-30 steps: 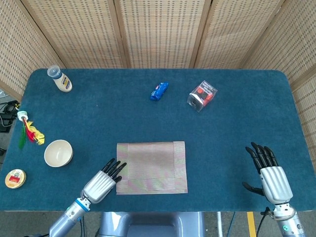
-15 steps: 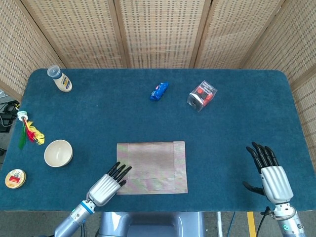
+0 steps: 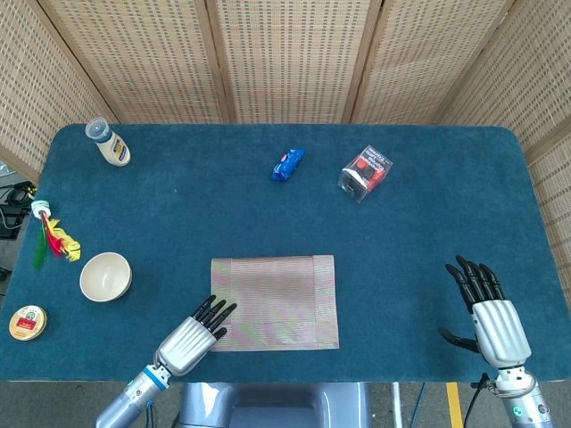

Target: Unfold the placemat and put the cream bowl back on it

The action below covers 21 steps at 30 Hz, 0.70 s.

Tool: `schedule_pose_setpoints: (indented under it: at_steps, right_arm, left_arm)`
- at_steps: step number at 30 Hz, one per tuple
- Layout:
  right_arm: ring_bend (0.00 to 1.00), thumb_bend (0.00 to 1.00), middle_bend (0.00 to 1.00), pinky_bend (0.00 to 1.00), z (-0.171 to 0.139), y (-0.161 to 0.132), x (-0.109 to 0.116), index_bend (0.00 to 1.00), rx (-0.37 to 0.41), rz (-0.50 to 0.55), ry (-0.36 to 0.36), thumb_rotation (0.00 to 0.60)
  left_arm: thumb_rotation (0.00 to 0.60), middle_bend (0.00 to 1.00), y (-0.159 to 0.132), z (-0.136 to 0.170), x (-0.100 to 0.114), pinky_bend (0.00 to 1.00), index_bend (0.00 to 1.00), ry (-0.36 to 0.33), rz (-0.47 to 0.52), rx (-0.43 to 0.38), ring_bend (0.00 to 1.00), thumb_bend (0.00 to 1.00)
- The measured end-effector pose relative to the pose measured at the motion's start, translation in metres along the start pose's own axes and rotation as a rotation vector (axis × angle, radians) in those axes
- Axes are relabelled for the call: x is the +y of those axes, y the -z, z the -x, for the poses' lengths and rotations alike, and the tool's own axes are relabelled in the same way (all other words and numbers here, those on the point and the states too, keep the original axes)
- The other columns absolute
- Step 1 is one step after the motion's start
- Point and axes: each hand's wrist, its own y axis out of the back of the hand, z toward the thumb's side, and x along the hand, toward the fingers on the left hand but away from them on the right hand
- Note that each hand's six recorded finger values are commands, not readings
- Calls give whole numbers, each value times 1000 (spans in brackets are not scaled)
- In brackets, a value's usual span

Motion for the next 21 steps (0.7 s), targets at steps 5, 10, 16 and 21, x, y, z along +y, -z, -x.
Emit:
schedule_pose_setpoints:
  at_steps: [5, 10, 16, 21]
  right_arm:
    - [0, 169, 0, 0, 0, 0, 0, 92, -1, 1, 2, 600]
    - [0, 169, 0, 0, 0, 0, 1, 92, 2, 2, 1, 600]
    - [0, 170, 0, 0, 0, -1, 0, 92, 3, 2, -1, 600]
    - [0, 169, 0, 0, 0, -1, 0, 92, 3, 2, -3, 600]
  left_arm:
    - [600, 0, 1, -5, -3, 0, 413, 8, 3, 9, 0, 333]
    - [600, 0, -4, -10, -3, 0, 432, -2, 14, 5, 0, 336]
    - [600, 0, -10, -13, -1, 0, 441, -23, 31, -4, 0, 380]
    - [600, 0, -10, -14, -2, 0, 443, -24, 24, -5, 0, 423]
